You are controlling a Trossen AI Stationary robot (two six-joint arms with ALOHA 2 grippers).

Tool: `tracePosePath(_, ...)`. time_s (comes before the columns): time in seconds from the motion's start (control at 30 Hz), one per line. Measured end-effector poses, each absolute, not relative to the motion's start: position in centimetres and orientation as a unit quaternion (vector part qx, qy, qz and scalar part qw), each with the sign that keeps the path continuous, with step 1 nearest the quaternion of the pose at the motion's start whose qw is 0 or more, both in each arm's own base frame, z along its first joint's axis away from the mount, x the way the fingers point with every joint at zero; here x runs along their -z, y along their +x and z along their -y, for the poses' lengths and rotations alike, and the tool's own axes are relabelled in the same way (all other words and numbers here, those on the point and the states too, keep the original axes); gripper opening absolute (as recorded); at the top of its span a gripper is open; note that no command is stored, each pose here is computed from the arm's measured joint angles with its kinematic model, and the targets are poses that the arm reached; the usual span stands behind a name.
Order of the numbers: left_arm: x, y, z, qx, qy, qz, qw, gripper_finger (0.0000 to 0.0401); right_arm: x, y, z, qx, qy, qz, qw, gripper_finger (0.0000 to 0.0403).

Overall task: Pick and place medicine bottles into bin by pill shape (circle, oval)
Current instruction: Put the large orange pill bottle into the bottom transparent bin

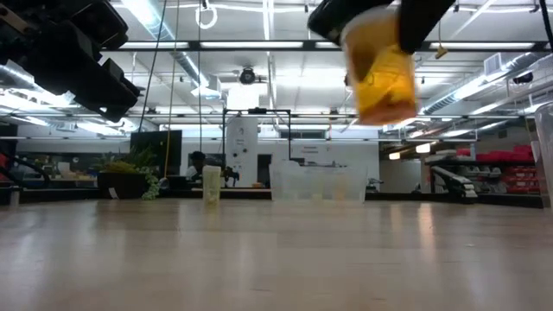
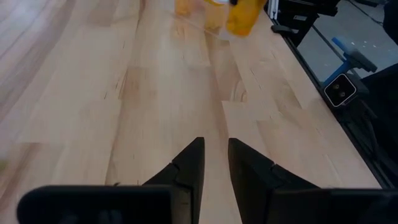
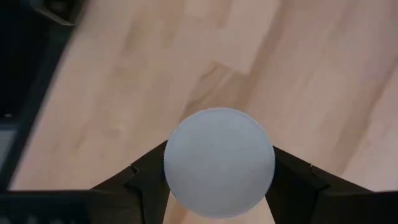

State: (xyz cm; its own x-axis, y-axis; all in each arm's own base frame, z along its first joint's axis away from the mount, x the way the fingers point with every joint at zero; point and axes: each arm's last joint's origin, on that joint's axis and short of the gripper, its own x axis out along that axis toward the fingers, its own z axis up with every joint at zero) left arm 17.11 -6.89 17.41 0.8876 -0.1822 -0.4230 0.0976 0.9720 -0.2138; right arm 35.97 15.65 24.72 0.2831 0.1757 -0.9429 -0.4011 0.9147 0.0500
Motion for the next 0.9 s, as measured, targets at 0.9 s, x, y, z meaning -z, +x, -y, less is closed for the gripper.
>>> tracePosePath(0.9, -17.4, 17.1, 6.9, 0.072, -0.094, -0.225, 0.967, 0.0086, -25.5, 18.7, -18.1, -0.107, 0.066, -0.537, 0.834, 0.0225)
